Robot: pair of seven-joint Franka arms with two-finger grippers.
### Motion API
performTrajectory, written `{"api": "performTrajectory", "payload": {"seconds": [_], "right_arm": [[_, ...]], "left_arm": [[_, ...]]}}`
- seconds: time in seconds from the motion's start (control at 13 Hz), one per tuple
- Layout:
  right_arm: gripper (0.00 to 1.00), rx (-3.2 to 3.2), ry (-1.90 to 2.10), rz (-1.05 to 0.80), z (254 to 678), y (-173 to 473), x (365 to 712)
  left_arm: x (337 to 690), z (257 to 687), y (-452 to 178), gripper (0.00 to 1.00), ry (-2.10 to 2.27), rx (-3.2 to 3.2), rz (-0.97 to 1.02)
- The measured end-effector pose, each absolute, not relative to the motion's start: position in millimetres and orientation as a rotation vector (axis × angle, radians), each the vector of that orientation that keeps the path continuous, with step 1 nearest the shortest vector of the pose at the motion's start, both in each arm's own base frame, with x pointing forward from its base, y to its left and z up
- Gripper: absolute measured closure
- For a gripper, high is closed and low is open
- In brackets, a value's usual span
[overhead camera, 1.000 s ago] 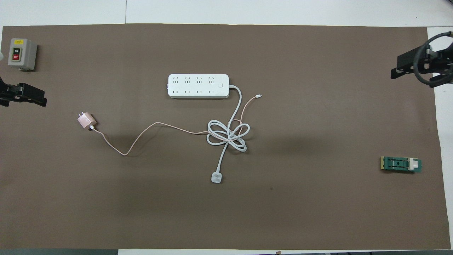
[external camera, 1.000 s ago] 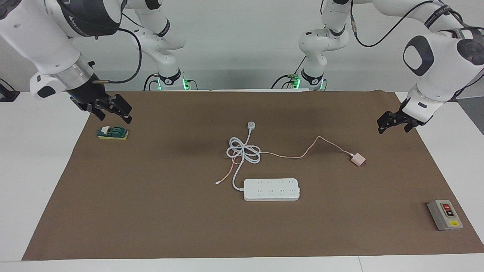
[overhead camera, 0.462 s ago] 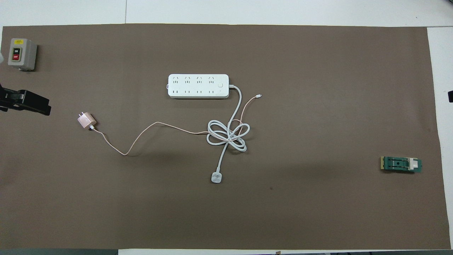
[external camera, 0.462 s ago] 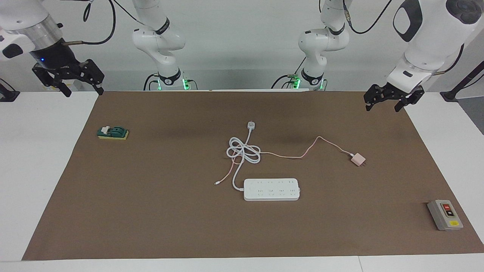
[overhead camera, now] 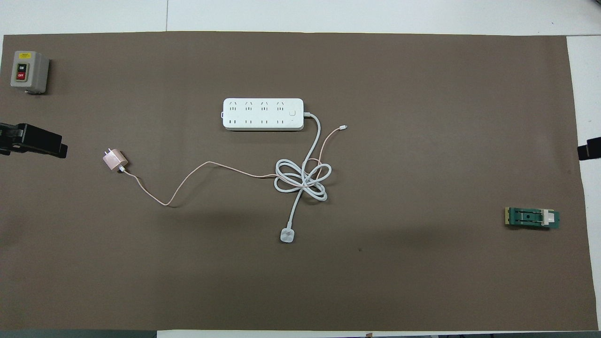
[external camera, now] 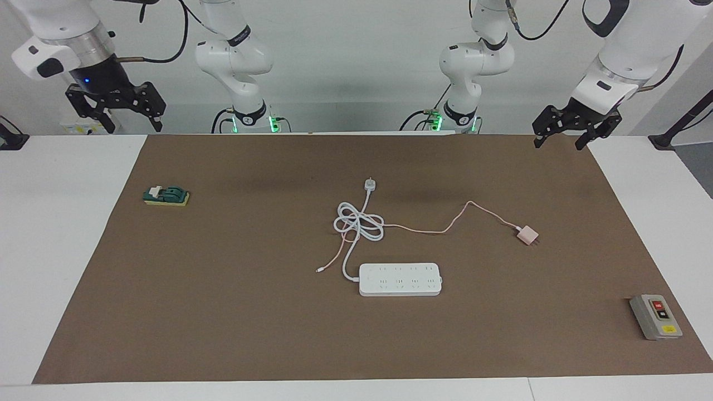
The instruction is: Unplug charger and place it aside
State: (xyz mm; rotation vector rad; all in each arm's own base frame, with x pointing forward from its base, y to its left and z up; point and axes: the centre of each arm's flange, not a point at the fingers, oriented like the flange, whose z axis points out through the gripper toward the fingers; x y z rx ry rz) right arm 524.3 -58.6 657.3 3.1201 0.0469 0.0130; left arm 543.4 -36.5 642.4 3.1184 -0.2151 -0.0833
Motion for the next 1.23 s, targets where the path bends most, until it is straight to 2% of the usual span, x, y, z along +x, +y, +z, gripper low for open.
{"api": "performTrajectory", "payload": {"seconds": [1.23], "right_arm": [[0.00, 3.117, 0.012, -0.001, 647, -55, 527]], "left_arm": [[551, 626, -41, 0.00, -0.210, 3.118, -0.079]]}}
